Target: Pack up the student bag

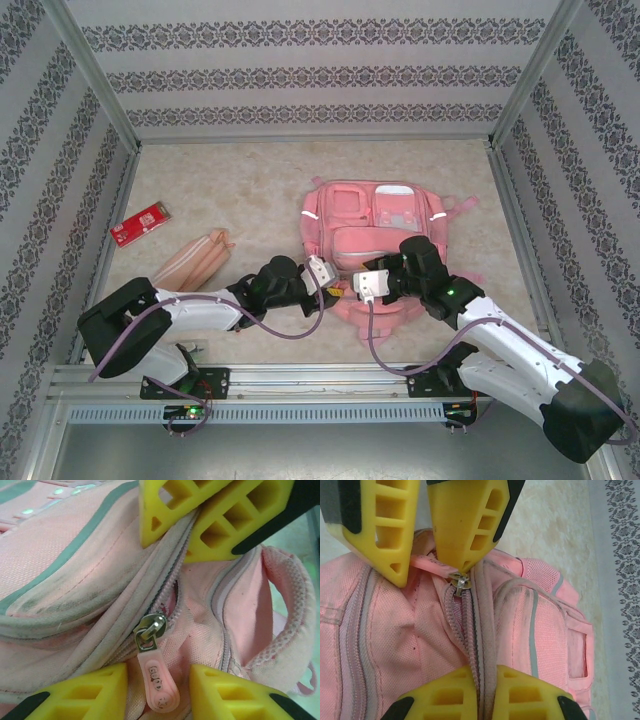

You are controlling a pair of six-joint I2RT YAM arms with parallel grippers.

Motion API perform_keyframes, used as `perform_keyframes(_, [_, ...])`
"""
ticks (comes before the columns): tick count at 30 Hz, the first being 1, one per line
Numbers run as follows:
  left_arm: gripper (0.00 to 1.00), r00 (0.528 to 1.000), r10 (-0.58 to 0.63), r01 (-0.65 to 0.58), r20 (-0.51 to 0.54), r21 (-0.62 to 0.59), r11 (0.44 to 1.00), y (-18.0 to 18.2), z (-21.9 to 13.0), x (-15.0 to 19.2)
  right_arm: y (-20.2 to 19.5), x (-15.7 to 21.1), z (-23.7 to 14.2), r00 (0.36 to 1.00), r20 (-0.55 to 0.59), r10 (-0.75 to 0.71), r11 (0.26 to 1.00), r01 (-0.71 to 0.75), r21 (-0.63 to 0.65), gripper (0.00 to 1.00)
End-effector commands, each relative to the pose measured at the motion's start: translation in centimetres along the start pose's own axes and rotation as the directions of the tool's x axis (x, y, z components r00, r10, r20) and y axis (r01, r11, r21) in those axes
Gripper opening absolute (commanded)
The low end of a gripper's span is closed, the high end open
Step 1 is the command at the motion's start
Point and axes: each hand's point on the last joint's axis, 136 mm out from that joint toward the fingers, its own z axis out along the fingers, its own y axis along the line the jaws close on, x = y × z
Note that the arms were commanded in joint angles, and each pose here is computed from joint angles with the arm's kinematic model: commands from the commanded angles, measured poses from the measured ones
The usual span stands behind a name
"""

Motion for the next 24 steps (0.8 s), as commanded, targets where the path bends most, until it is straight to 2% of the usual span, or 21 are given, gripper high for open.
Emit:
perform_keyframes(1, [0.32, 0.998, 0.036, -0.031, 0.054, -0.090, 0.995, 1.5, 0.3, -1.8, -2.1, -2.9, -0.7, 0.991, 0.126, -0.039, 0.997, 0.030, 0.074, 0.00])
perform_keyframes(4, [0.25, 0.996, 0.042, -0.037, 0.077, -0.066, 0.997, 1.1, 0.2, -2.6, -1.9, -2.8, -0.6, 0.991, 0.126, -0.040, 0.997, 0.032, 0.069, 0.00])
perform_keyframes(7, [0.07, 0.994, 0.045, -0.042, 0.095, -0.032, 0.999, 0.5, 0.0, -3.2, -1.6, -2.5, -0.4, 0.993, 0.112, -0.037, 0.998, 0.031, 0.055, 0.00])
perform_keyframes(9, [0.00, 0.994, 0.043, -0.040, 0.101, -0.032, 0.999, 0.5, -0.2, -3.4, -1.5, -2.1, -0.3, 0.995, 0.094, -0.041, 0.998, 0.036, 0.049, 0.00])
perform_keyframes(13, [0.00, 0.997, 0.030, -0.027, 0.071, -0.048, 0.999, 0.8, -1.0, -3.3, -0.9, -1.2, -0.2, 0.998, 0.053, -0.045, 0.999, 0.043, 0.032, 0.00])
perform_keyframes(18, [0.00, 0.999, -0.021, 0.019, -0.027, -0.074, 0.997, 1.9, -2.3, -2.5, -0.6, -0.7, -0.2, 0.999, 0.032, -0.044, 0.999, 0.043, 0.019, 0.00])
perform_keyframes(24, [0.00, 0.999, 0.030, -0.035, -0.045, -0.121, 0.992, 3.1, -4.0, -1.8, -0.4, -0.2, -0.8, 1.000, 0.025, -0.010, 1.000, 0.010, 0.030, 0.00])
